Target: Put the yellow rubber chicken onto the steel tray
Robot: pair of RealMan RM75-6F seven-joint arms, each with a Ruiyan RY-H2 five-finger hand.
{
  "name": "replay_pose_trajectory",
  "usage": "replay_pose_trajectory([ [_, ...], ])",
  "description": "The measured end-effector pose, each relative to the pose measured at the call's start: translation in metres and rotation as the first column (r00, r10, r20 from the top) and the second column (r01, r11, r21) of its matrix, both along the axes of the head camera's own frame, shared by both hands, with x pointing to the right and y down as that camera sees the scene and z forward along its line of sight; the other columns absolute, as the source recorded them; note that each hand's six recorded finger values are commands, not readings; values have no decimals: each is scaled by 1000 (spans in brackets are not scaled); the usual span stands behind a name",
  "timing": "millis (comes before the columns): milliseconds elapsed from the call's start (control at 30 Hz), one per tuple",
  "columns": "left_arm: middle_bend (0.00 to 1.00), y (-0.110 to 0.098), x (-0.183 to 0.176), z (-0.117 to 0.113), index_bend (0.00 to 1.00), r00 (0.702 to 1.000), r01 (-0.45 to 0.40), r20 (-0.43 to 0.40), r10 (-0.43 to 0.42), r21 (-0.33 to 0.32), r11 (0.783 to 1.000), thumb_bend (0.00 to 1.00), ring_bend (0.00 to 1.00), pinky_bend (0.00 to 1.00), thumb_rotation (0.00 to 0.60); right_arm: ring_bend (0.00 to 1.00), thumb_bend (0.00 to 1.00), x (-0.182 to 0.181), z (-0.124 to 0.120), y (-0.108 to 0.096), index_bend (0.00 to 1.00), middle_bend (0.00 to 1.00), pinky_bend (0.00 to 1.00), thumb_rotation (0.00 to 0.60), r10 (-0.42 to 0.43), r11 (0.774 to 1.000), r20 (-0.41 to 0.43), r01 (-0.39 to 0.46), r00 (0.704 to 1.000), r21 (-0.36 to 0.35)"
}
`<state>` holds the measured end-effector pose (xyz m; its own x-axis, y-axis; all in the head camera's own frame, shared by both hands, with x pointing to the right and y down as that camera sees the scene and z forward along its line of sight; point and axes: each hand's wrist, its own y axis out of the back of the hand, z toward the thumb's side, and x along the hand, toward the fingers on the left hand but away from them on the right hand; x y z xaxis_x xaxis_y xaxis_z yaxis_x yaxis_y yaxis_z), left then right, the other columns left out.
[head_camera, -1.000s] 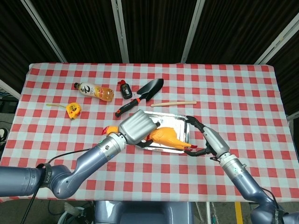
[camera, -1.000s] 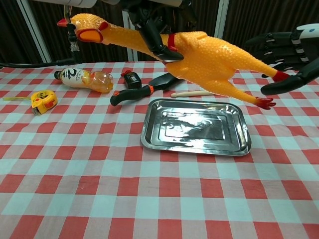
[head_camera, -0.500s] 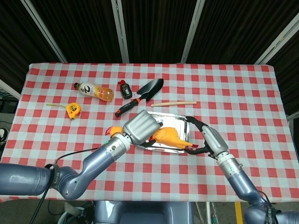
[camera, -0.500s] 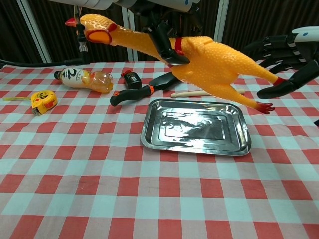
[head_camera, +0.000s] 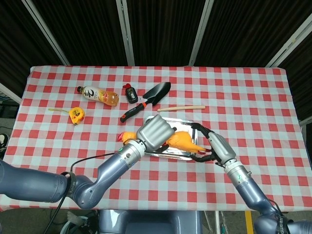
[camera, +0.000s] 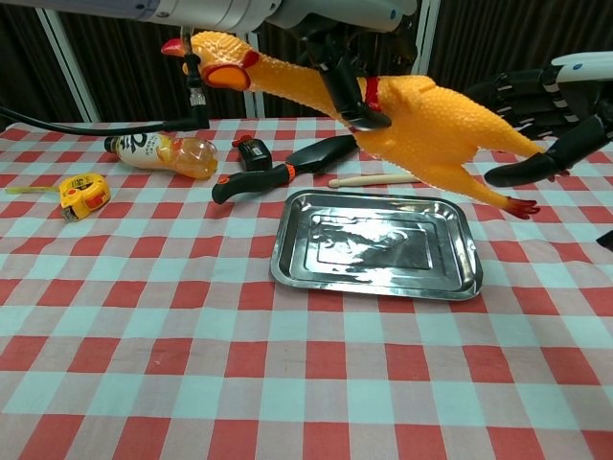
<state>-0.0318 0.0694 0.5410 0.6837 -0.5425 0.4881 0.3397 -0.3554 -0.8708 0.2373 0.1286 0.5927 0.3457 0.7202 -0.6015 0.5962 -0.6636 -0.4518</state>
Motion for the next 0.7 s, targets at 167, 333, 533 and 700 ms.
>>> replay_pose_trajectory([
  [167,688,4,9,1,601,1000,-14,2,14,19,1000,635,623,640,600,186,291,-1,2,-3,209,219,137,600,12,1000,-2,-12,1000,0],
  [333,687,9,16,1,599,1000,-17,-13,18,11,1000,634,623,641,600,232,374,0,5,-6,310,269,153,600,29,1000,-9,-29,1000,-1],
  [533,687,10,14,-1,599,1000,-16,-11,16,10,1000,634,623,641,600,272,422,4,10,-8,373,304,183,600,47,999,-21,-47,999,-7],
  [700,687,10,14,-1,599,1000,-12,-18,12,5,1000,634,623,641,600,315,448,4,14,-7,436,348,210,600,51,999,-27,-51,998,-11],
])
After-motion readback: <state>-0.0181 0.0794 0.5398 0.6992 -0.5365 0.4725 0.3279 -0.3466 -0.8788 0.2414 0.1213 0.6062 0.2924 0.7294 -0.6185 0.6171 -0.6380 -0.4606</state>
